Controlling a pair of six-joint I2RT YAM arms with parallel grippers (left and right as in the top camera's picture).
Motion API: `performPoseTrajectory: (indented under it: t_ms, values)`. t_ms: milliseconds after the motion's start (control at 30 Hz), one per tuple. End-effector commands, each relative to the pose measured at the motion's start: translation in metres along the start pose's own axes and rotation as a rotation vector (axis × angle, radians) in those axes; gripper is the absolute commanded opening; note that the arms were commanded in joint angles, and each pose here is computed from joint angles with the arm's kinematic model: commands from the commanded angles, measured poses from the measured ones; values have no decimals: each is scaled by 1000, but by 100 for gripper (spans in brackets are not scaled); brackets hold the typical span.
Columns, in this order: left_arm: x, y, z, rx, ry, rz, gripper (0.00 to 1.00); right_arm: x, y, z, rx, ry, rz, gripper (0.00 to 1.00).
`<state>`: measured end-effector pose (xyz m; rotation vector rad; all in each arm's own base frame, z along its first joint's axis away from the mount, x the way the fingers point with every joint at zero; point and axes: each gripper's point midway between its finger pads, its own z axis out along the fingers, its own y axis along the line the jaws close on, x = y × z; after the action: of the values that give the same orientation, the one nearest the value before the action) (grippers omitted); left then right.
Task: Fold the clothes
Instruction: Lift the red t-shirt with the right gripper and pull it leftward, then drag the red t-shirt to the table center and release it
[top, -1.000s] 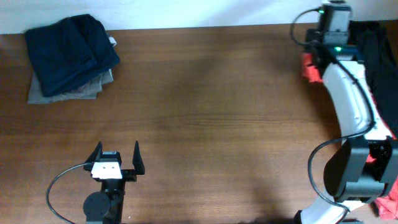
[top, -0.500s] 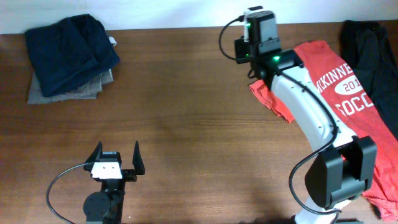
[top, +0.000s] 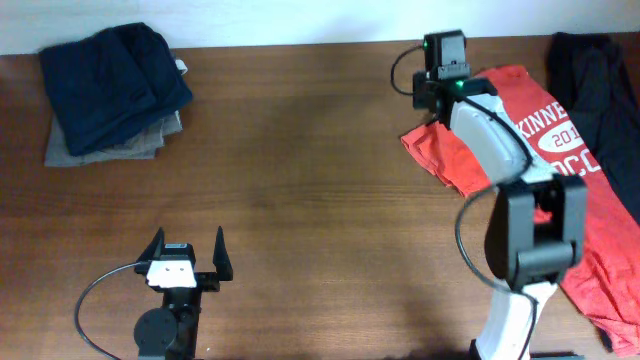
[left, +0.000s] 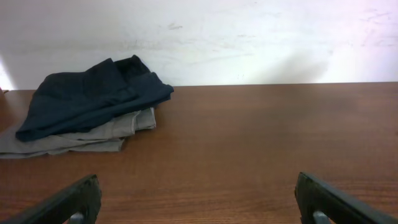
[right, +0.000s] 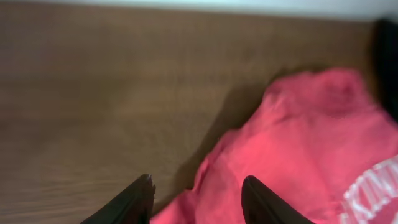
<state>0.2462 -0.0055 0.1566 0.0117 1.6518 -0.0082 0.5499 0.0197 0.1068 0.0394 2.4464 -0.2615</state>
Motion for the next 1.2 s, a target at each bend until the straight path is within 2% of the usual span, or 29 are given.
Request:
performPoseTrajectory:
  t_ms: [0,167,733,867,967,1067,1167]
  values:
    - [1,-1,0,6,-1,-4,99,20,1,29,-12,61,45,52]
    - [1,-1,0,6,-1,-4,99,47,-10,58,18,132,174,53]
    - [1,-1,0,6,-1,-4,99,67,-8,82,31,168,215,52]
    - [1,-1,0,6,-1,-4,99,67,-7,82,25,169,245,37]
    - [1,-1,0,6,-1,-3,99,68,-1,82,0,174,243,12]
    - [1,-1,0,6,-1,-4,99,66,15,81,-76,178,247,4]
    - [1,-1,0,6,-1,-4,99,58,46,76,-203,161,242,4]
